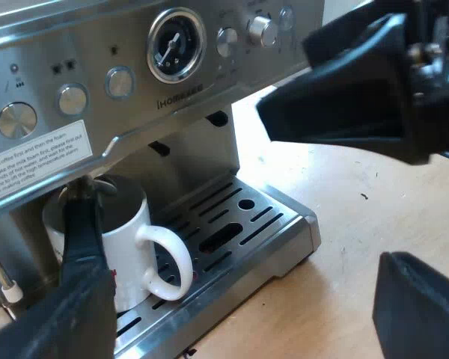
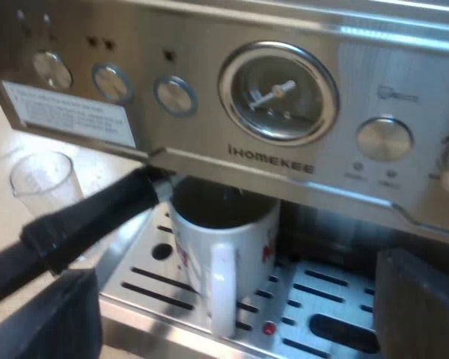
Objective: Place mug into machine
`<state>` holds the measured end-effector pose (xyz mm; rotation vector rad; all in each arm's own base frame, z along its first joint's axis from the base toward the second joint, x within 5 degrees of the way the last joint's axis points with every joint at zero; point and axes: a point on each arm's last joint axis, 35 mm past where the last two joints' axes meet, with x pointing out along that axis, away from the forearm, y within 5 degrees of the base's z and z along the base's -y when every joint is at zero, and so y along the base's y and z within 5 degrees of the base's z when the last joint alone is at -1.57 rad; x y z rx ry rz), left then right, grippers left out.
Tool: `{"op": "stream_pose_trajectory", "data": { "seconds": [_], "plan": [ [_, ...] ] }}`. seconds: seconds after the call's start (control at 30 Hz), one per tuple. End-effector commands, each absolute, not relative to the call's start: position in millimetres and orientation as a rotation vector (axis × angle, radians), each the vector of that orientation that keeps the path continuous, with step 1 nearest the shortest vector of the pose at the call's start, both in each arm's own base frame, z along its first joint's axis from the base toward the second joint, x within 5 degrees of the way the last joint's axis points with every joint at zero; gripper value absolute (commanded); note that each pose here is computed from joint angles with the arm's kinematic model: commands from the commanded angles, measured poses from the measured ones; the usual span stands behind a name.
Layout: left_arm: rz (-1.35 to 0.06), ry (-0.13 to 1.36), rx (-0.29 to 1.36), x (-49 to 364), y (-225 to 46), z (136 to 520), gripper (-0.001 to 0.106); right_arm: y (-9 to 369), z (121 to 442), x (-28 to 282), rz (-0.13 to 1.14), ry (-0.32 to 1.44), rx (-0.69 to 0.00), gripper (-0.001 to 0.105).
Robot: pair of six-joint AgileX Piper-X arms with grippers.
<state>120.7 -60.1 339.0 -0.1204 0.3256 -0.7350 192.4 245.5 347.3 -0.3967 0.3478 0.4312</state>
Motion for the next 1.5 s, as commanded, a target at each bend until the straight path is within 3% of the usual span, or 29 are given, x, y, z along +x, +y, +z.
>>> {"op": "stream_pose_trajectory", "data": {
  "seconds": [0.03,0.3,0.57,0.8,1.03,1.2,1.5],
  "plan": [
    [-0.724,0.283,-0.127,121.3,-59.8,345.2,0.071,235.9,357.1,195.5,0.421,0.333,-0.392,0.105],
    [-0.558,0.233,-0.158,132.2,-43.8,368.3,0.071,184.2,375.6,224.8,0.354,0.335,-0.295,0.105],
    [-0.406,0.198,-0.186,135.3,-18.8,384.2,0.071,114.1,394.1,226.1,0.157,0.379,-0.264,0.105],
    [-0.395,0.257,-0.197,125.2,-17.6,380.1,0.071,60.2,413.7,202.6,0.058,0.378,-0.256,0.105],
    [-0.401,0.186,-0.185,100.5,-16.7,388.4,0.071,18.8,432.7,172.4,-0.018,0.320,-0.238,0.105],
    [-0.403,0.166,-0.181,84.8,-16.1,389.8,0.071,3.6,438.0,149.1,-0.062,0.317,-0.263,0.105],
    [-0.403,0.168,-0.182,59.1,-15.2,386.5,0.071,0.4,441.5,99.4,-0.033,0.309,-0.290,0.105]
  ]
}}
